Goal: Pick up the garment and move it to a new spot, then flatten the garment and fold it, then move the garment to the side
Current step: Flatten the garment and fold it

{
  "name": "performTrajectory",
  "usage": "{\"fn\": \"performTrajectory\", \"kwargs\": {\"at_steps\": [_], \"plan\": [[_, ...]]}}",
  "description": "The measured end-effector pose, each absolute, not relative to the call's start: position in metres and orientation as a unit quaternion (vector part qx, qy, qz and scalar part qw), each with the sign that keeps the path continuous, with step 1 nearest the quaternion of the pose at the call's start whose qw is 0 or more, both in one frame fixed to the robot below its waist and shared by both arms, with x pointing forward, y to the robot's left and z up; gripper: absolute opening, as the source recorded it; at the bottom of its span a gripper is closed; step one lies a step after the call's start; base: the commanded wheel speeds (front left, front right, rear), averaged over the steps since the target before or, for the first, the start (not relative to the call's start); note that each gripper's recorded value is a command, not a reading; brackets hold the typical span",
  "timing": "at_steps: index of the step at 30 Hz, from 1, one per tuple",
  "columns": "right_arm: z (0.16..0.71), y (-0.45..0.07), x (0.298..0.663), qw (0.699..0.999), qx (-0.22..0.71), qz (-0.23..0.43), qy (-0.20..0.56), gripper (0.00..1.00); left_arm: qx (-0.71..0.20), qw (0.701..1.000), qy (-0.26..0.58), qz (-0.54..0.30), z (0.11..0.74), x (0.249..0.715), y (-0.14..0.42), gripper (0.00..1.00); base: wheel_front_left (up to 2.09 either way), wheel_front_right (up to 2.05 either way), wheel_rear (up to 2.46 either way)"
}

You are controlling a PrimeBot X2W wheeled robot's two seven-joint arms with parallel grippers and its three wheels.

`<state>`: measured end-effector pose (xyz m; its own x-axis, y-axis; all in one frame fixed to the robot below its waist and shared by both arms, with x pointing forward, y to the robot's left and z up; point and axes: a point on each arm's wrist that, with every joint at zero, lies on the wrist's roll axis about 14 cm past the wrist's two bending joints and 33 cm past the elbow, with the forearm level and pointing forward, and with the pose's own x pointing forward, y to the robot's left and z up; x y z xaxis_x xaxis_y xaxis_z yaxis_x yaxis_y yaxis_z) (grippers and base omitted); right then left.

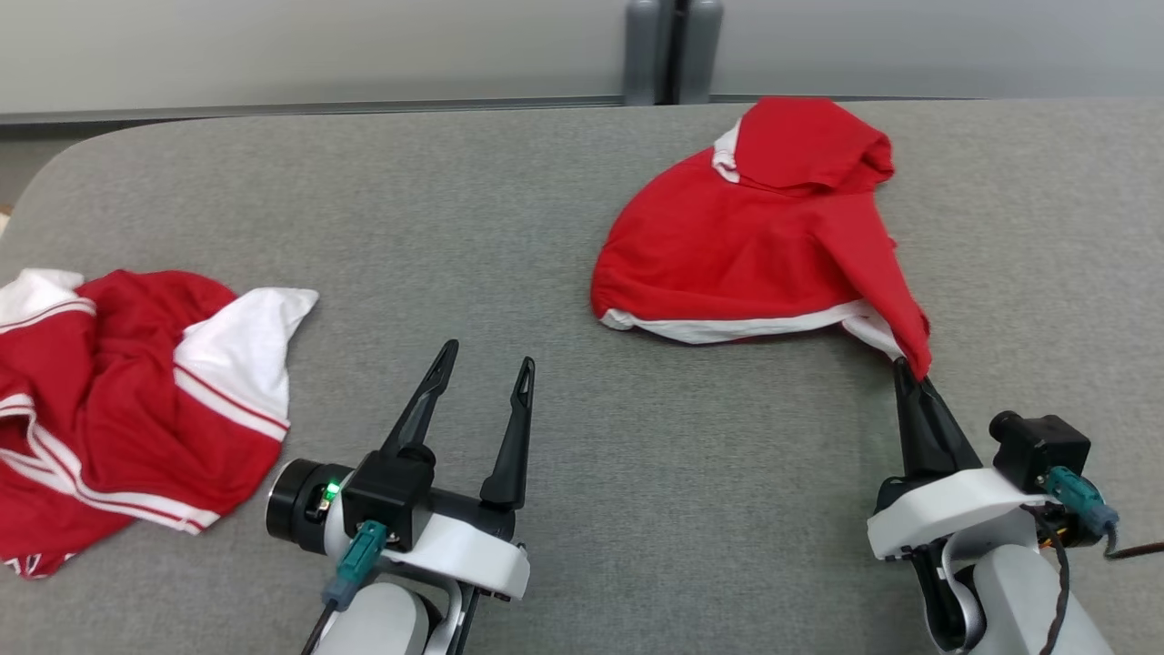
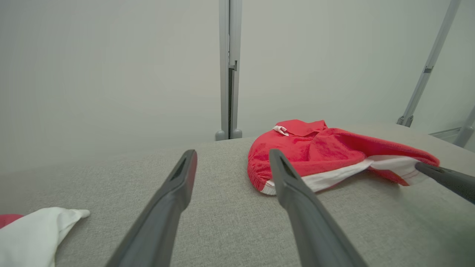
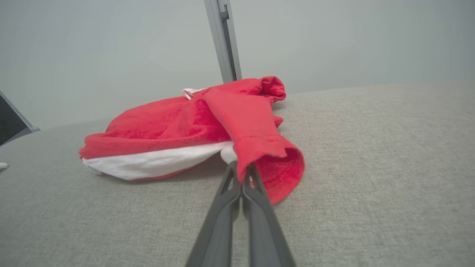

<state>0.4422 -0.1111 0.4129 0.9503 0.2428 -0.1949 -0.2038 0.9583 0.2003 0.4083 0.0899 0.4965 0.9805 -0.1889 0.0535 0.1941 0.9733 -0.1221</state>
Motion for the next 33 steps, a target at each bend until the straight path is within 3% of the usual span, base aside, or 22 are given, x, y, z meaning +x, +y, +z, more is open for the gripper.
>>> {"fn": "performTrajectory", "kwargs": {"at_steps": [7, 16, 31, 32, 33], "plan": [[0.438, -0.158, 0.435, 0.989, 0.106, 0.064, 0.081, 0.0, -0.041, 0.983, 0.02, -0.18, 0.467, 0.425, 0.042, 1.0, 0.0, 0.0, 0.0], [0.426, -0.197, 0.428, 0.99, 0.09, 0.023, 0.107, 0.0, 0.01, 0.967, 0.105, -0.231, 0.403, 0.458, 0.015, 1.0, 0.0, 0.0, 0.0], [0.41, -0.205, 0.427, 0.988, 0.086, 0.009, 0.127, 0.0, -0.056, 0.942, 0.167, -0.286, 0.373, 0.465, -0.02, 1.0, 0.0, 0.0, 0.0], [0.41, -0.205, 0.427, 0.988, 0.085, 0.01, 0.126, 0.0, -0.059, 0.941, 0.167, -0.288, 0.374, 0.465, -0.021, 0.88, 0.0, 0.0, 0.0], [0.41, -0.205, 0.428, 0.988, 0.085, 0.009, 0.125, 0.0, -0.063, 0.941, 0.166, -0.288, 0.376, 0.466, -0.022, 0.46, 0.0, 0.0, 0.0]]}}
